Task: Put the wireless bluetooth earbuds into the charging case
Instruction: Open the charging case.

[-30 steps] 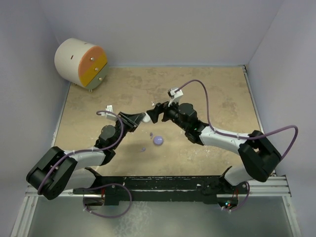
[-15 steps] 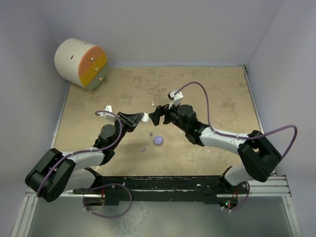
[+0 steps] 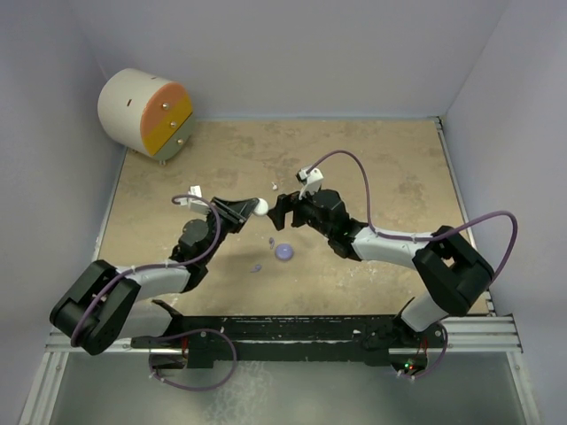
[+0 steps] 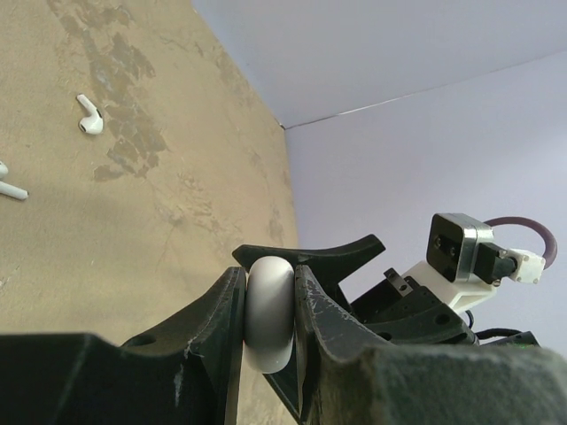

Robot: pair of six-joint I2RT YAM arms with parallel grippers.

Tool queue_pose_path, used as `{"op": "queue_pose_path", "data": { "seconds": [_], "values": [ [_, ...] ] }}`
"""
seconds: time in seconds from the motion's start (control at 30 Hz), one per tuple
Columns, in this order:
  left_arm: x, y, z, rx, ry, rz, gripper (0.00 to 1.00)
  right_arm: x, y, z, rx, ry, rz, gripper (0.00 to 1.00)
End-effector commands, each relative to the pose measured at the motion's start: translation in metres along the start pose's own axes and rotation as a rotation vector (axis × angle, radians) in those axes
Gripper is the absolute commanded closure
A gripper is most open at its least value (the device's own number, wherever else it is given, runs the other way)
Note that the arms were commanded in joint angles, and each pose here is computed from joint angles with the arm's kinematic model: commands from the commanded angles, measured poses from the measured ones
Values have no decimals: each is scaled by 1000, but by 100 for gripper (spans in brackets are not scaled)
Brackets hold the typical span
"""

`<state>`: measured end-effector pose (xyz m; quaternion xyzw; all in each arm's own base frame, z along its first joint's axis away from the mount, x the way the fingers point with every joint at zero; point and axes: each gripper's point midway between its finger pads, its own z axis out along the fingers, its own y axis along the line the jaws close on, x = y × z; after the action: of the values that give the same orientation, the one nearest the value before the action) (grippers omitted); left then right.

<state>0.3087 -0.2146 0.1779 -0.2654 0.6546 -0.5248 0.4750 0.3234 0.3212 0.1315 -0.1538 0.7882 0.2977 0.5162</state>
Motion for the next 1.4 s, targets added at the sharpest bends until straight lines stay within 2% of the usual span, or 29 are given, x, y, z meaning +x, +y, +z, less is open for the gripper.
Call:
{"op": "queue_pose_path", "data": {
  "seconds": [0.0,0.23,0.37,0.5,0.77,1.37],
  "values": [
    [0,-31,6,110,15,-40,100,-34,22,3,-72,-80,-1,0],
    [-1,-28,8,95,6,-35,100,-35,12,9,4,-56,8,0],
    [-9,-21,6,28,-23,21,100,-44,6,-4,42,-85,7,0],
    [-15,-15,3,-19,-42,63,100,-55,9,-15,30,-111,7,0],
    [-12,-13,5,-17,-35,60,100,-65,19,-20,-11,-126,3,0],
    [-4,-27,11,43,7,32,100,-32,21,4,-42,-57,3,0]
  ]
}}
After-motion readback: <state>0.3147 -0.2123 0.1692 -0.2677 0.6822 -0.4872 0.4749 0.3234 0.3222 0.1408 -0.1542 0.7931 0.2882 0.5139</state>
